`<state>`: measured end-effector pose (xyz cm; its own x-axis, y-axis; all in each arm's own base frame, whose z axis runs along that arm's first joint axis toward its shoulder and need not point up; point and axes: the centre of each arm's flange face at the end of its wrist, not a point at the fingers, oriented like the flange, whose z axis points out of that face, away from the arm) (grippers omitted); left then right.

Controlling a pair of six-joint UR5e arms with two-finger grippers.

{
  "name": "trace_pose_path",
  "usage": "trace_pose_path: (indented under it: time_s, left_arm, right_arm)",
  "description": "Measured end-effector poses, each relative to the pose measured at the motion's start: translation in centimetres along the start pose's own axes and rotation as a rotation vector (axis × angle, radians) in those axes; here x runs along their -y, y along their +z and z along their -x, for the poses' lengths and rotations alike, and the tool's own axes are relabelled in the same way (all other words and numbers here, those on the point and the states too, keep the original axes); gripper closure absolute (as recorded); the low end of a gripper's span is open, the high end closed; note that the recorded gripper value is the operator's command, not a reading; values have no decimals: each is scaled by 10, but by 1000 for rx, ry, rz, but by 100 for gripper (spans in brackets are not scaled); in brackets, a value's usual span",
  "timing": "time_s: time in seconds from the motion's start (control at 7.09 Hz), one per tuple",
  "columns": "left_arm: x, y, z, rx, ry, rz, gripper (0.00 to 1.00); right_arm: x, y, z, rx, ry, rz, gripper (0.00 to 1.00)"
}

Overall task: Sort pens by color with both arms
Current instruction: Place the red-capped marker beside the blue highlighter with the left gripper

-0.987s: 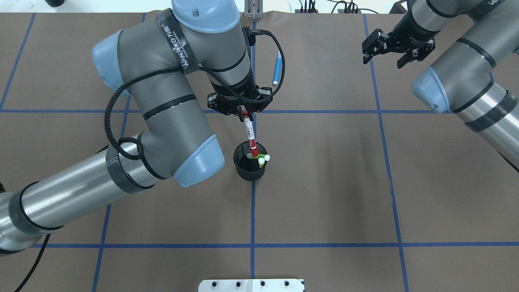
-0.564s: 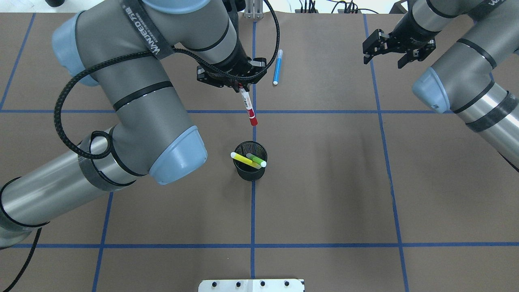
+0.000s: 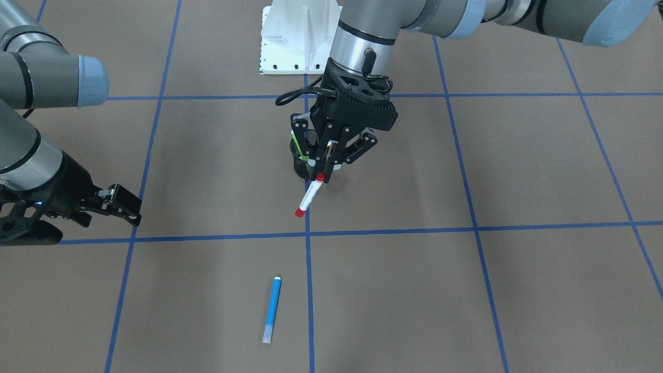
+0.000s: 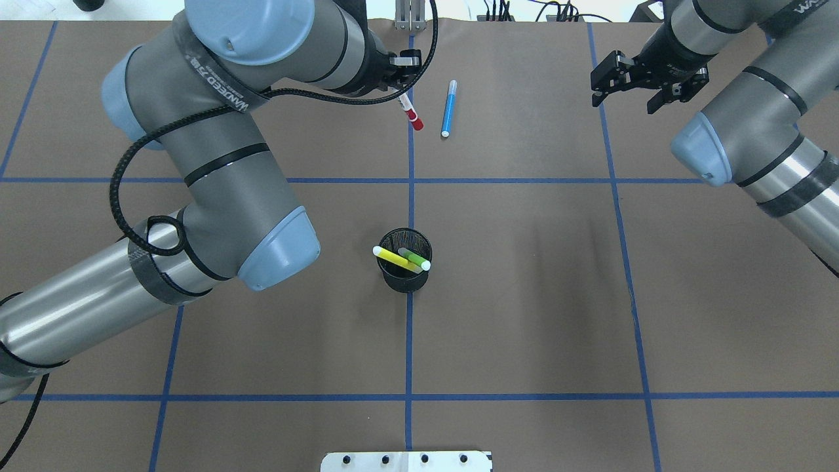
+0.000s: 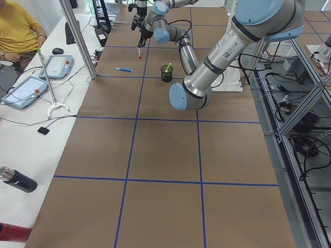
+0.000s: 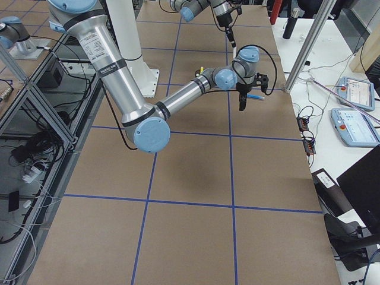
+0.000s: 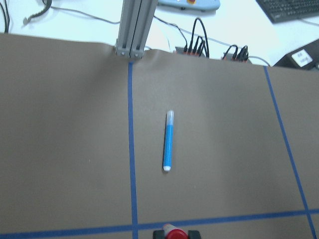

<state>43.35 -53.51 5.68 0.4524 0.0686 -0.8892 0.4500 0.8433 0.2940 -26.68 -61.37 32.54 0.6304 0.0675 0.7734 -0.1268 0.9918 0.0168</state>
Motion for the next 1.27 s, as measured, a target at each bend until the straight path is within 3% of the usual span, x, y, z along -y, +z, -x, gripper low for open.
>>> trace_pose_path:
  time_s: [0.28,0.56,1.27]
  left_arm:
    - [16,57,5,-33,-46,-163,100]
    - [32,115,4,-12,-59,-289,100]
    - [25,188,22,14,-58,-384,100]
  right_arm:
    - [-1,4,-6,-7,7,7,1]
    - [-1,6,-7,-6,6,12,1]
    - [-3,8,-6,-2,0,10,1]
